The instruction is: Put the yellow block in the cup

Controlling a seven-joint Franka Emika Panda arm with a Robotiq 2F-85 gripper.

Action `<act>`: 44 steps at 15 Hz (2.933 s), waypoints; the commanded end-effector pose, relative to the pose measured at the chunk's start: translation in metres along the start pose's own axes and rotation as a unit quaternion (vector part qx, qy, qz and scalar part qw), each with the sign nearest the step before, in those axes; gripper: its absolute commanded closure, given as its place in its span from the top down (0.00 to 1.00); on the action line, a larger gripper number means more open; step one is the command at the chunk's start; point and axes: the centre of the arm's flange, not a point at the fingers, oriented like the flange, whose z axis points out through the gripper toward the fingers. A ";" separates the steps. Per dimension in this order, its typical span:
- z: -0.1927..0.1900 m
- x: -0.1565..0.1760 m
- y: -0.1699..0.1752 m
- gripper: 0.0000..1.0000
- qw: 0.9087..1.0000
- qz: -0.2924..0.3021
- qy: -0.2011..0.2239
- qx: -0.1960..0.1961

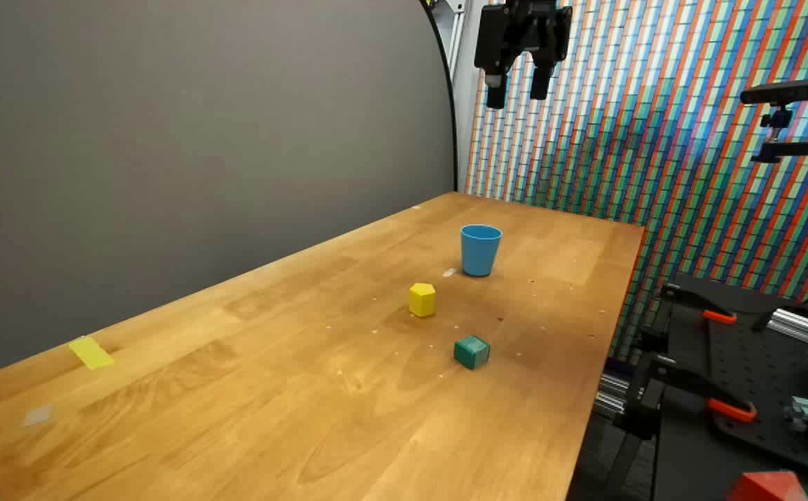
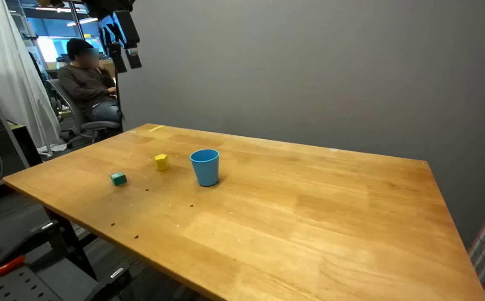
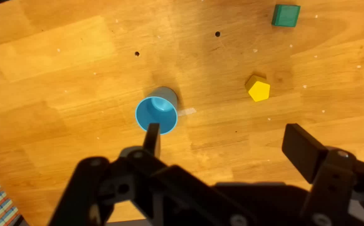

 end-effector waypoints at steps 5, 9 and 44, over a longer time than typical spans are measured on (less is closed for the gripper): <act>-0.003 0.006 -0.009 1.00 1.000 0.001 0.003 0.004; 0.037 0.011 -0.068 1.00 1.000 0.013 0.006 -0.014; 0.221 0.082 -0.126 0.21 0.996 0.050 -0.066 -0.026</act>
